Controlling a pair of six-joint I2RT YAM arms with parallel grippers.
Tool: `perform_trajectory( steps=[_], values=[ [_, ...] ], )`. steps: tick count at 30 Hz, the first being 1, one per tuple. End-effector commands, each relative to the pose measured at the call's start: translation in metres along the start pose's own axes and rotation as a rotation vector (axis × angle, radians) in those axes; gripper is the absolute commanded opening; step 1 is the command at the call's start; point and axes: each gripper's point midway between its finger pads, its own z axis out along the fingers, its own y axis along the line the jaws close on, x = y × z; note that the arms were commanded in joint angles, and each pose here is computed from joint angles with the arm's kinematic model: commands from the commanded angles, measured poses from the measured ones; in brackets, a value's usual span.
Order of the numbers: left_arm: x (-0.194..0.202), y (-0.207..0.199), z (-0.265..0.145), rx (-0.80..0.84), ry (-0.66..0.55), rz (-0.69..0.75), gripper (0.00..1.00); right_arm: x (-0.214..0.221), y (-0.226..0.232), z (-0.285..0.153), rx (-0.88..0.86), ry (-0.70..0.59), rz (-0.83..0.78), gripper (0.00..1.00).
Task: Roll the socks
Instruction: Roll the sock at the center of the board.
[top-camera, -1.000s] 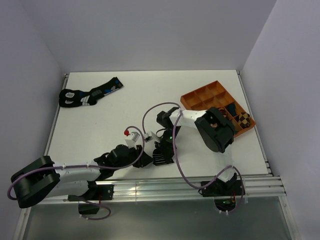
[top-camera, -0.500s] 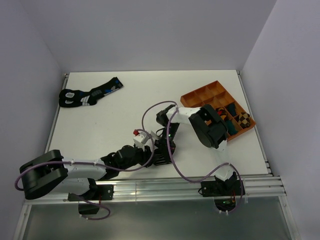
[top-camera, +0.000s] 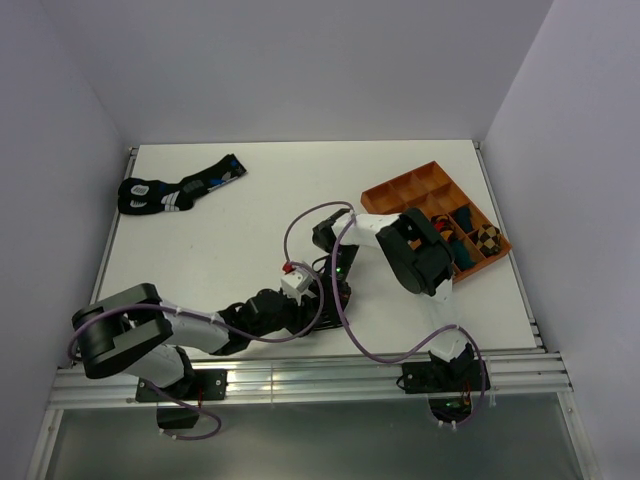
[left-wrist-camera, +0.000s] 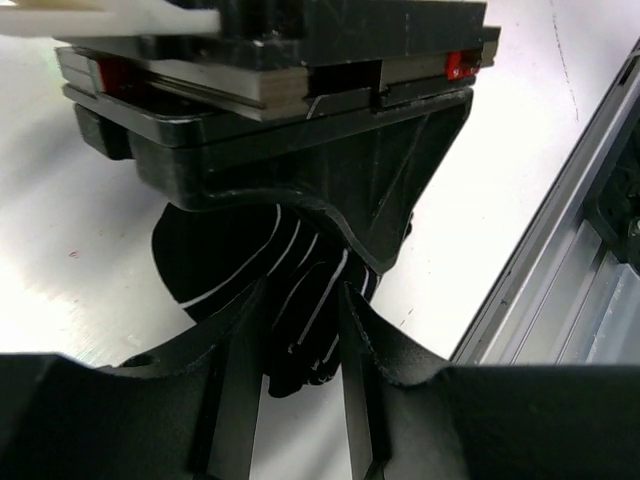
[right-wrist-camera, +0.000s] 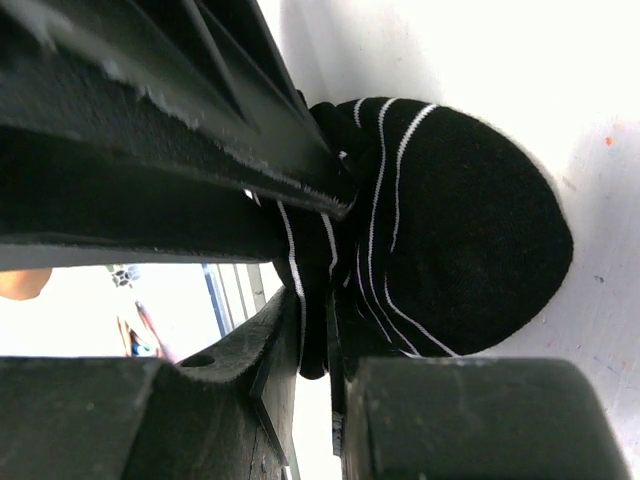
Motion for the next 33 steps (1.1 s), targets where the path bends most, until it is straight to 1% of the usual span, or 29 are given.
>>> perform_trajectory(
  steps=[1,4,7,10,11,14,16,22,29,33],
  values=[
    [-0.013,-0.021,0.006,0.096,-0.041,0.018,0.39,-0.001,-0.014,-0.001,0.036,0.017,0.001,0.2],
    [0.0,-0.021,0.008,0.108,0.001,0.002,0.37,-0.001,-0.016,-0.001,0.046,0.016,0.01,0.2],
    [0.011,-0.022,0.007,0.129,0.03,-0.022,0.31,-0.001,-0.018,-0.002,0.069,0.014,0.021,0.2],
    [0.023,-0.021,0.004,0.14,0.055,-0.054,0.19,-0.003,-0.02,-0.003,0.089,0.002,0.028,0.2],
    [0.027,-0.02,0.002,0.139,0.063,-0.064,0.12,-0.005,-0.022,-0.003,0.1,-0.006,0.024,0.2],
    [0.036,-0.02,-0.001,0.149,0.083,-0.1,0.0,-0.009,-0.028,-0.005,0.144,-0.024,0.028,0.25],
    [0.042,-0.018,-0.001,0.137,0.106,-0.13,0.0,-0.01,-0.028,-0.008,0.174,-0.042,0.027,0.33],
    [0.06,-0.012,-0.003,0.113,0.151,-0.224,0.0,-0.021,-0.024,-0.027,0.27,-0.131,-0.017,0.42],
    [0.075,0.002,-0.007,0.042,0.192,-0.344,0.0,-0.024,-0.023,-0.055,0.378,-0.243,-0.046,0.44],
    [0.084,0.005,-0.013,0.022,0.224,-0.419,0.0,-0.014,-0.015,-0.066,0.424,-0.288,-0.08,0.45]
  ],
)
